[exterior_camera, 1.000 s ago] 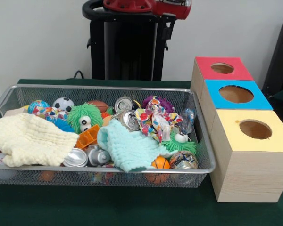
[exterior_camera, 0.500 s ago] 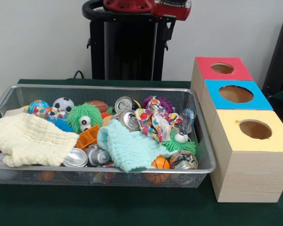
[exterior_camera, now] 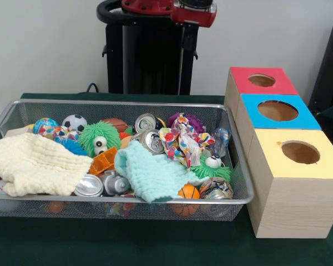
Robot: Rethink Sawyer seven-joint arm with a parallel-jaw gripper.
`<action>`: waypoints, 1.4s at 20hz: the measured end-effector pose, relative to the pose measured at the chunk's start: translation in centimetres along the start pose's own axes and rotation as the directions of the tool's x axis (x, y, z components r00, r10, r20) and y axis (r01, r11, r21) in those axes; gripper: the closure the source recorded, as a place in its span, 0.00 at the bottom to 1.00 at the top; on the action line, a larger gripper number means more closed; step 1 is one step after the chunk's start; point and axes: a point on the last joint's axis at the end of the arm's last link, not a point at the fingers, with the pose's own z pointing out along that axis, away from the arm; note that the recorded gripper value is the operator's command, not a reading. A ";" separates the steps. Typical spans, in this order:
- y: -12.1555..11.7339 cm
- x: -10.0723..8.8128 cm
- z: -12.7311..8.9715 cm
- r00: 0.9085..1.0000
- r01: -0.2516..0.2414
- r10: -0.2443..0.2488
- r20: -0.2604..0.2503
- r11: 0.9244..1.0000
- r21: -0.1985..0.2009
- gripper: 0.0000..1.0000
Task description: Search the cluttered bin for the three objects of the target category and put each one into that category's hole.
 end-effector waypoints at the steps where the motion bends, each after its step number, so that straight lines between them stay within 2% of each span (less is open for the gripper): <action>1: -0.4 0.1 0.4 1.000 -0.001 0.001 -0.007 1.000 0.001 1.00; 5: -1.7 0.7 1.4 0.999 -0.001 0.002 -0.034 1.000 0.005 1.00; 10: -3.0 0.9 2.1 0.999 -0.002 0.002 -0.041 1.000 0.008 1.00; 18: -5.0 1.1 2.6 1.000 -0.002 0.002 -0.009 1.000 0.014 1.00; 21: -6.2 1.7 2.9 1.000 0.000 0.000 0.011 1.000 0.015 1.00; 28: -7.7 4.3 3.5 1.000 0.017 -0.017 0.010 1.000 0.007 1.00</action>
